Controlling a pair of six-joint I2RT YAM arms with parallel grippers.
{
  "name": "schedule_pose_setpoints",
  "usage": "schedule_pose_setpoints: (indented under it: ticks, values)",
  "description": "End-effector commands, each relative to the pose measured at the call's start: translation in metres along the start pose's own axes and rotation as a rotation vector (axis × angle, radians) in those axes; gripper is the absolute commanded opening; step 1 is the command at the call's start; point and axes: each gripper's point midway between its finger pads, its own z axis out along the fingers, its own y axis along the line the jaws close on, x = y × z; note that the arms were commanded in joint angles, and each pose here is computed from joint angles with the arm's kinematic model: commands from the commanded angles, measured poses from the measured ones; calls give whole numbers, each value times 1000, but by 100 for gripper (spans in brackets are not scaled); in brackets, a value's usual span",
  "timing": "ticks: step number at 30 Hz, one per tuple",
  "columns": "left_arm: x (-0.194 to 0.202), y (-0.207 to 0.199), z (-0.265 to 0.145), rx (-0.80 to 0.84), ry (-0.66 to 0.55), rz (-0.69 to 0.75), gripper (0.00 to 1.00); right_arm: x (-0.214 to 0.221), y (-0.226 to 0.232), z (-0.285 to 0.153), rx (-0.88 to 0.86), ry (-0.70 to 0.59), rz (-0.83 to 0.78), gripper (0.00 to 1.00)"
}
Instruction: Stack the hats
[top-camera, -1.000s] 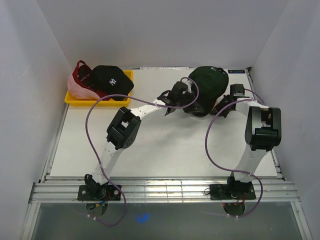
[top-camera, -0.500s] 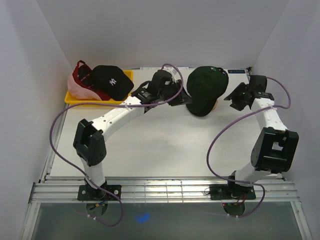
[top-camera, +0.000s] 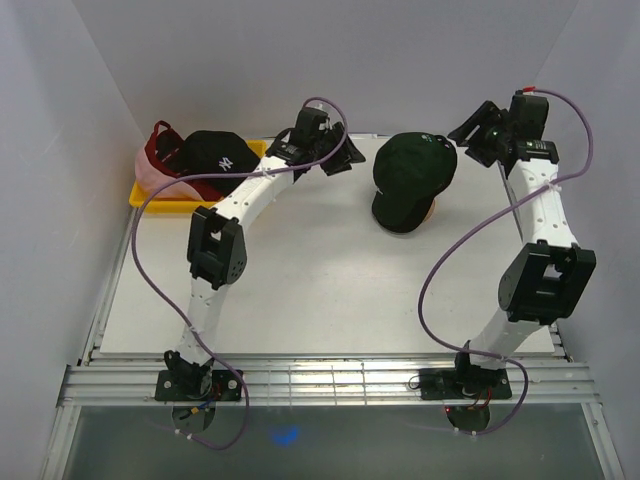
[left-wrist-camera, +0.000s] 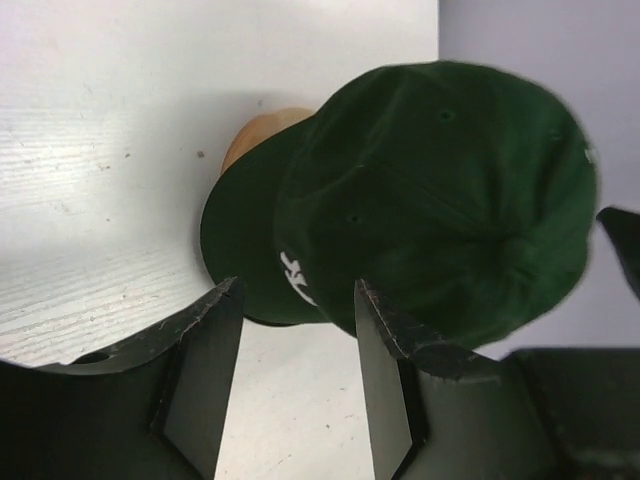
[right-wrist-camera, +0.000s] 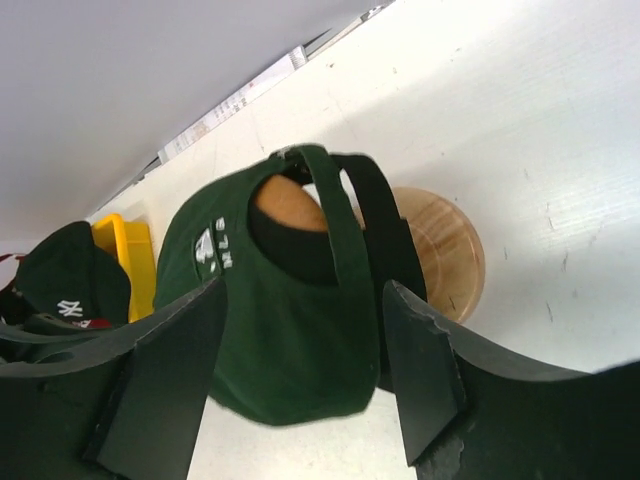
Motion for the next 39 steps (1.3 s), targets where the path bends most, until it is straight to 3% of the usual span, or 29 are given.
schedule_pose_setpoints:
  ticks: [1,5,8,12,15,32,37,39]
  values:
    - [3,-32,-8,85,36,23,59,-6,-3,26,24,15,-38,70]
    - [10,-28,0,86,48,29,59,-6,-5,54,34,46,-35,69]
    - [18,-28,6,104,62,34,59,-3,-13,72,69,77,-28,61]
    - [32,-36,13,119,77,53,59,0,-27,78,128,83,-27,33]
    - [41,-40,14,115,82,66,57,2,-37,79,167,76,-28,26]
    - [116,-43,22,78,157,109,40,34,-57,85,189,135,-19,27]
    - [114,-42,4,65,142,119,39,20,-46,78,175,107,-37,39]
    - [108,-46,-6,65,117,135,40,14,-41,74,166,96,-44,52]
